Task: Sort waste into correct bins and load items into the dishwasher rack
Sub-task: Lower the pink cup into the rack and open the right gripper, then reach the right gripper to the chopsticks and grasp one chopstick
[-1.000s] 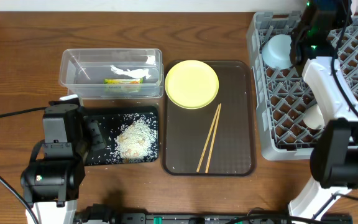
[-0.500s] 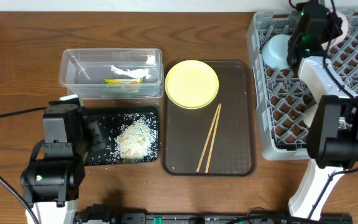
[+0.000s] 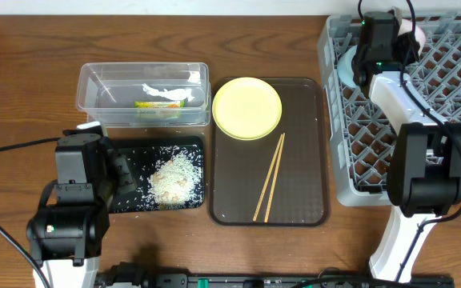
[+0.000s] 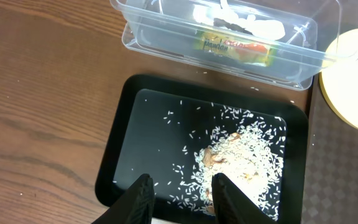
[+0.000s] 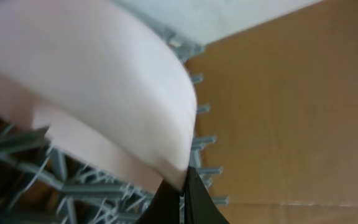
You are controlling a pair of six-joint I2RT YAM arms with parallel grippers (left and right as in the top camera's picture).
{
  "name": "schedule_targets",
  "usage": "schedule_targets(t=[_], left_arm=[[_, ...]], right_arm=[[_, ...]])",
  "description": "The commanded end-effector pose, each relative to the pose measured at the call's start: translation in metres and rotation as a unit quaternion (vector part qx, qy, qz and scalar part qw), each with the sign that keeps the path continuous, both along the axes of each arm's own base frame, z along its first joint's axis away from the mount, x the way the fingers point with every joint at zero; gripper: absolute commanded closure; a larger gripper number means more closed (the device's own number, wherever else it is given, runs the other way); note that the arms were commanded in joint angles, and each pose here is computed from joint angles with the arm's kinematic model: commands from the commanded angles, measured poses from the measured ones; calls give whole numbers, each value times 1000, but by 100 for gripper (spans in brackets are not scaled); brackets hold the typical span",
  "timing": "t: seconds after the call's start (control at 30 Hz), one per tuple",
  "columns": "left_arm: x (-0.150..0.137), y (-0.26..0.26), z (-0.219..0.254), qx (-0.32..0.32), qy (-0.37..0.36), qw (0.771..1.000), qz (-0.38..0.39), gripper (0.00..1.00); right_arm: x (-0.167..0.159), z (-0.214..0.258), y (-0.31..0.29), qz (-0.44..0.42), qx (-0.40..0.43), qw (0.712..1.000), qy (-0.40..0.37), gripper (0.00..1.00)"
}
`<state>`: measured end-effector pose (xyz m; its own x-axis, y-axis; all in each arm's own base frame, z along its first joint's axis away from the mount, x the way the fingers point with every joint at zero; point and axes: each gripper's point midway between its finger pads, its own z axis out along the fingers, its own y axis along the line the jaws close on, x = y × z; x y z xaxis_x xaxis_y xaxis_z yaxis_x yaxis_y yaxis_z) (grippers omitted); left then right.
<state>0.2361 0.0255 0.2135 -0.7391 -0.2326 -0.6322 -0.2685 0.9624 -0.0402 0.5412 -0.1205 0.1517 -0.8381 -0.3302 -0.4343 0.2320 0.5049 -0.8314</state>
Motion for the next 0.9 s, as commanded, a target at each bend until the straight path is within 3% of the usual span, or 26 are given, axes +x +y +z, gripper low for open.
schedule_targets(t=[0.0, 0.1, 0.23, 0.33, 0.43, 0.57, 0.63, 0.7, 0.87], left_arm=[[-1, 1, -1, -2, 1, 1000, 7, 65], [-1, 1, -1, -2, 1, 1000, 7, 65], [-1, 1, -1, -2, 1, 1000, 7, 64], [-1, 1, -1, -2, 1, 1000, 7, 60], [-1, 1, -1, -2, 1, 1000, 7, 59], [-1, 1, -1, -2, 1, 1000, 7, 57], [-1, 1, -1, -2, 1, 1000, 7, 57], [-1, 1, -1, -2, 1, 1000, 7, 57], [-1, 1, -1, -2, 1, 1000, 7, 56]], right_arm=[[-6, -6, 8, -26, 55, 997, -51, 99], [-18, 3, 10, -40, 90, 993, -65, 94], [-32, 15, 31, 13, 169, 985, -29, 61], [-45, 24, 58, 62, 239, 969, -3, 50], [-62, 28, 105, 121, 353, 928, 20, 48], [-101, 30, 194, 173, 552, 812, 75, 52], [-123, 25, 225, 166, 606, 769, 117, 52], [-145, 12, 244, 153, 619, 752, 165, 53], [-196, -32, 277, 126, 589, 753, 266, 61]])
